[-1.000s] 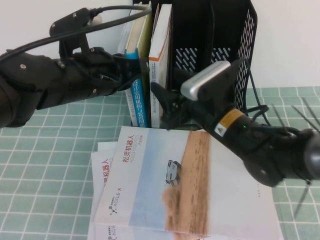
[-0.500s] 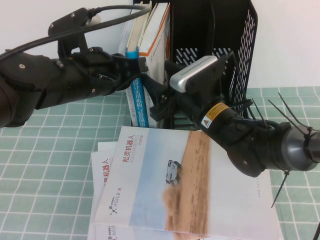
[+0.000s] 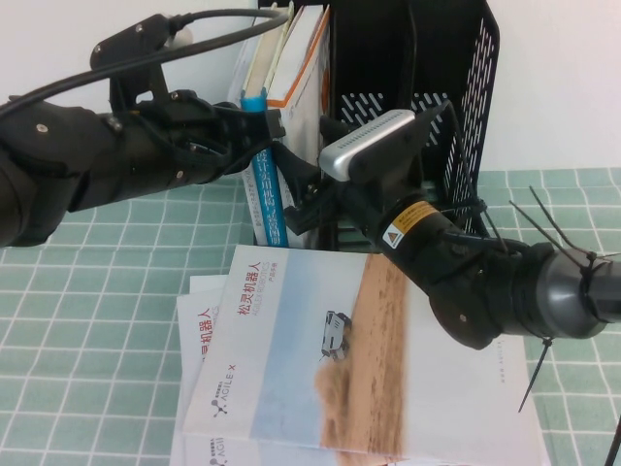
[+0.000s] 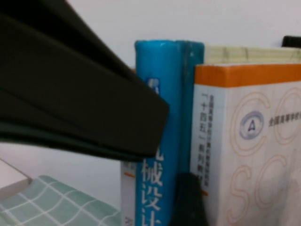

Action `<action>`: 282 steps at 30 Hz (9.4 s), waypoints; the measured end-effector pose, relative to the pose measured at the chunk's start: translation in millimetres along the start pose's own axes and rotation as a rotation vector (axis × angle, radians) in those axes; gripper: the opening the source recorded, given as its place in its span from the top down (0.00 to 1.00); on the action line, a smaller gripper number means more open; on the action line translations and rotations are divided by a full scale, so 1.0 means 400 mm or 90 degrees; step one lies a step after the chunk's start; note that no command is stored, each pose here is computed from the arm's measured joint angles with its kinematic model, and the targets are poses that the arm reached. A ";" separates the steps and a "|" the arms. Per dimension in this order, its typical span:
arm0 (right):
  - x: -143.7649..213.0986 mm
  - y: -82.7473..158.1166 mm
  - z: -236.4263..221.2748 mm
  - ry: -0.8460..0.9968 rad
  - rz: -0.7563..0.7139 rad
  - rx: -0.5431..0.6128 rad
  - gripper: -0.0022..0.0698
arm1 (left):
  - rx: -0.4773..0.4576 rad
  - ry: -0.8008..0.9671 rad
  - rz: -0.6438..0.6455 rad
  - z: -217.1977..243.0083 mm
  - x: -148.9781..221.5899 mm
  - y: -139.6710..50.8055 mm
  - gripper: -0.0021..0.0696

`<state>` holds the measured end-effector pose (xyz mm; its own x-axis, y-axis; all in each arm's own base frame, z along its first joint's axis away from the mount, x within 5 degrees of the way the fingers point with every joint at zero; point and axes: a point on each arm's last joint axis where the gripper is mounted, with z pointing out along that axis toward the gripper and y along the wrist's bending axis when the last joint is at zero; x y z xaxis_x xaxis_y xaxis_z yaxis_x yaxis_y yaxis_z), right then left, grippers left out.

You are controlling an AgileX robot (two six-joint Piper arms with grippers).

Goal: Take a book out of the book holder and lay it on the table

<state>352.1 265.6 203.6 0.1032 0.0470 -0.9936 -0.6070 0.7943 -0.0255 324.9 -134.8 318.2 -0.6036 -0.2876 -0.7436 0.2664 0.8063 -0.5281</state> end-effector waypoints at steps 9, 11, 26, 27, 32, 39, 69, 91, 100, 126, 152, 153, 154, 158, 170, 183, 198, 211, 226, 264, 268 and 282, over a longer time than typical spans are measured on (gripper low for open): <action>-0.005 -0.011 -0.042 0.018 -0.054 0.063 0.27 | -0.011 -0.011 -0.003 0.001 -0.006 0.010 0.97; -0.009 -0.016 -0.067 0.029 -0.055 0.070 0.27 | -0.013 -0.011 -0.004 0.002 -0.006 0.012 0.97; 0.024 -0.011 -0.091 0.041 -0.027 0.040 0.34 | -0.013 -0.015 -0.009 0.002 -0.008 0.013 0.97; 0.024 -0.012 -0.087 0.038 -0.026 0.042 0.34 | -0.013 -0.016 -0.012 0.002 -0.008 0.012 0.97; 0.027 -0.012 -0.063 0.028 -0.016 0.042 0.34 | -0.011 -0.017 -0.018 0.002 -0.008 0.012 0.97; 0.068 -0.017 -0.056 0.065 0.005 0.061 0.40 | -0.011 -0.017 -0.020 0.002 -0.008 0.012 0.97; -0.007 -0.006 -0.037 0.023 -0.063 0.047 0.68 | 0.049 -0.008 -0.013 -0.035 -0.037 -0.036 0.97; -0.090 0.021 -0.079 -0.049 -0.167 -0.004 0.63 | 0.086 -0.013 0.016 -0.066 -0.061 -0.071 0.97; -0.112 0.019 -0.095 -0.041 -0.183 0.013 0.63 | 0.080 -0.030 0.016 -0.066 -0.067 -0.069 0.97; -0.392 0.030 -0.203 -0.142 -0.344 -0.009 0.74 | 0.139 -0.125 0.128 -0.227 -0.153 -0.171 0.97; -0.159 0.126 -0.381 0.031 -0.526 -0.364 0.74 | 0.153 -0.203 0.204 -0.381 -0.167 -0.221 0.97; -0.152 0.128 -0.388 0.032 -0.524 -0.371 0.74 | 0.153 -0.204 0.204 -0.381 -0.167 -0.221 0.97; -0.144 0.132 -0.397 0.030 -0.519 -0.379 0.74 | 0.153 -0.203 0.204 -0.381 -0.167 -0.221 0.97; -0.118 0.147 -0.405 0.019 -0.498 -0.408 0.74 | 0.164 -0.204 0.187 -0.382 -0.167 -0.224 0.97; -0.024 0.221 -0.402 0.040 -0.513 -0.507 0.74 | 0.183 -0.175 0.186 -0.381 -0.156 -0.229 0.97; -0.015 0.236 -0.392 0.064 -0.279 -0.502 0.34 | 0.147 -0.081 0.274 -0.371 -0.122 -0.214 0.97; -0.321 0.113 -0.423 0.038 -0.429 -0.177 0.80 | -0.117 0.036 0.307 -0.411 -0.097 -0.124 0.97; -0.581 -0.049 -0.593 0.084 -0.365 0.193 0.96 | -0.140 0.023 0.308 -0.487 -0.049 -0.110 0.97; -0.538 -0.100 -0.816 0.109 -0.369 0.274 0.97 | -0.100 -0.107 0.274 -0.515 0.144 -0.015 0.97; -0.329 -0.009 -0.884 0.445 -0.289 -0.087 0.97 | -0.113 -0.181 0.246 -0.424 0.279 0.101 0.97; -0.279 -0.010 -0.927 0.389 -0.255 -0.073 0.97 | -0.114 -0.176 0.205 -0.419 0.297 0.115 0.97; -0.222 0.005 -0.958 0.346 -0.184 -0.096 0.97 | -0.105 -0.043 0.132 -0.408 0.352 0.124 0.97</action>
<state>39.7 30.9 249.4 -0.1114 -0.5023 -0.8575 -0.7227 0.6332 -0.2770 130.6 -50.8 254.2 -0.4953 -0.1373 -0.8578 0.2503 0.9230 -0.2923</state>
